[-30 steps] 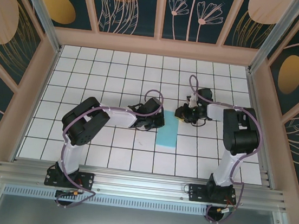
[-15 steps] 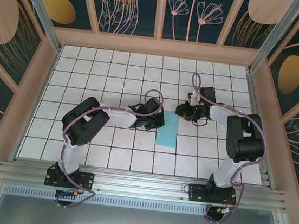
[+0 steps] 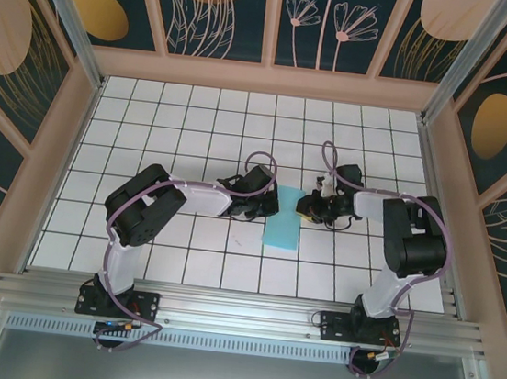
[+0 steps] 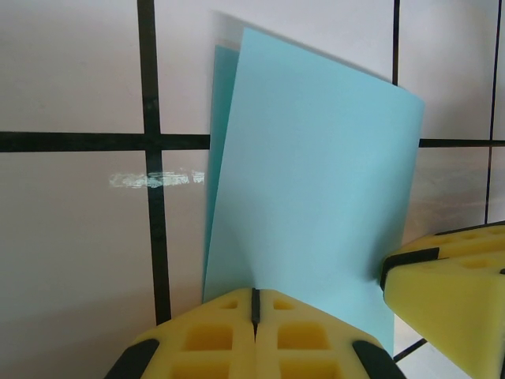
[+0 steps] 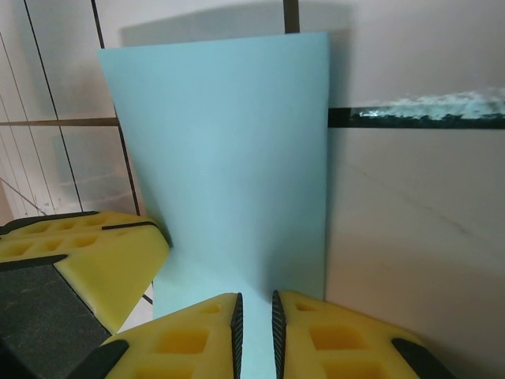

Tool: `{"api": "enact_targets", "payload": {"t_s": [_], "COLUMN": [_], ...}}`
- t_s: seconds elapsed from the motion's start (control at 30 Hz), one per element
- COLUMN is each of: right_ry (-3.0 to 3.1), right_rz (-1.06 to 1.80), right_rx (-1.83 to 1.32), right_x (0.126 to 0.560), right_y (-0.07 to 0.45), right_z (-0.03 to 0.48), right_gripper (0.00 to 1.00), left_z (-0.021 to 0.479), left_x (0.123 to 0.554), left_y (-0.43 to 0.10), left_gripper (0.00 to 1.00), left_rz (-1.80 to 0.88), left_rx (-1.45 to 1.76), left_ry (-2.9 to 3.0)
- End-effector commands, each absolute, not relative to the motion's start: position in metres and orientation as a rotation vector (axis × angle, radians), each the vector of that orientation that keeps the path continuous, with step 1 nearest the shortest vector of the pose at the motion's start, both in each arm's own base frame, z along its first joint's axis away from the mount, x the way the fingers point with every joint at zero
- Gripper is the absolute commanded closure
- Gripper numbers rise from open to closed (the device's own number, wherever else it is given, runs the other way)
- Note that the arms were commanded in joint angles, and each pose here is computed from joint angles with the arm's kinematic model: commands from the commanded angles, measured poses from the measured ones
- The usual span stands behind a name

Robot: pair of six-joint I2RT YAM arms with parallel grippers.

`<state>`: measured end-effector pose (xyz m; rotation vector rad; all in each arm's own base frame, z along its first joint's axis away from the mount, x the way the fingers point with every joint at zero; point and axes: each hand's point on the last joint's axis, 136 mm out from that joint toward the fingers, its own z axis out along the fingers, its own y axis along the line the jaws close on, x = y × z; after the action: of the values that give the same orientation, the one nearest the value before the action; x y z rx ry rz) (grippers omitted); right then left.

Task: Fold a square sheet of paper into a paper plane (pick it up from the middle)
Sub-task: Fold the square sheet of paper in half at the center of the table.

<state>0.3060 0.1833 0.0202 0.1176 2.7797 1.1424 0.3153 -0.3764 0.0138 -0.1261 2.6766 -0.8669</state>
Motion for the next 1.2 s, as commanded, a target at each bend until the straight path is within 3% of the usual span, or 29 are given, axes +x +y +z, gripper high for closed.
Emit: {"api": "enact_targets", "payload": {"t_s": [0.0,0.17,0.43,0.73,1.0,1.17], "right_ry": [2.754,2.723,2.846,2.772,2.913,2.878], "right_rz": [1.118,1.201,1.096,1.157,1.046,1.061], "right_rx": [0.076,0.045,0.137,0.025,0.039,0.035], "right_x": [0.299,0.279,0.252,0.246,0.206,0.204], "right_y": [0.183,0.189,0.175,0.186,0.187,0.188], "right_z": [0.033,0.045,0.000,0.043,0.005,0.016], "right_gripper": [0.79,0.79,0.79,0.79,0.79,0.79], "left_z": [-0.036,-0.037,-0.038,-0.038,-0.039,-0.040], "left_x": [0.284,0.283,0.284,0.283,0.284,0.282], "left_y": [-0.345,-0.346,-0.347,-0.347,-0.349,-0.346], "left_gripper": [1.00,1.00,1.00,1.00,1.00,1.00], "left_rz": [-0.673,-0.684,-0.683,-0.683,-0.689,-0.678], "left_rx": [-0.124,-0.133,-0.125,-0.119,-0.120,-0.116], "left_ry": [2.854,2.856,2.860,2.862,2.863,2.867]}}
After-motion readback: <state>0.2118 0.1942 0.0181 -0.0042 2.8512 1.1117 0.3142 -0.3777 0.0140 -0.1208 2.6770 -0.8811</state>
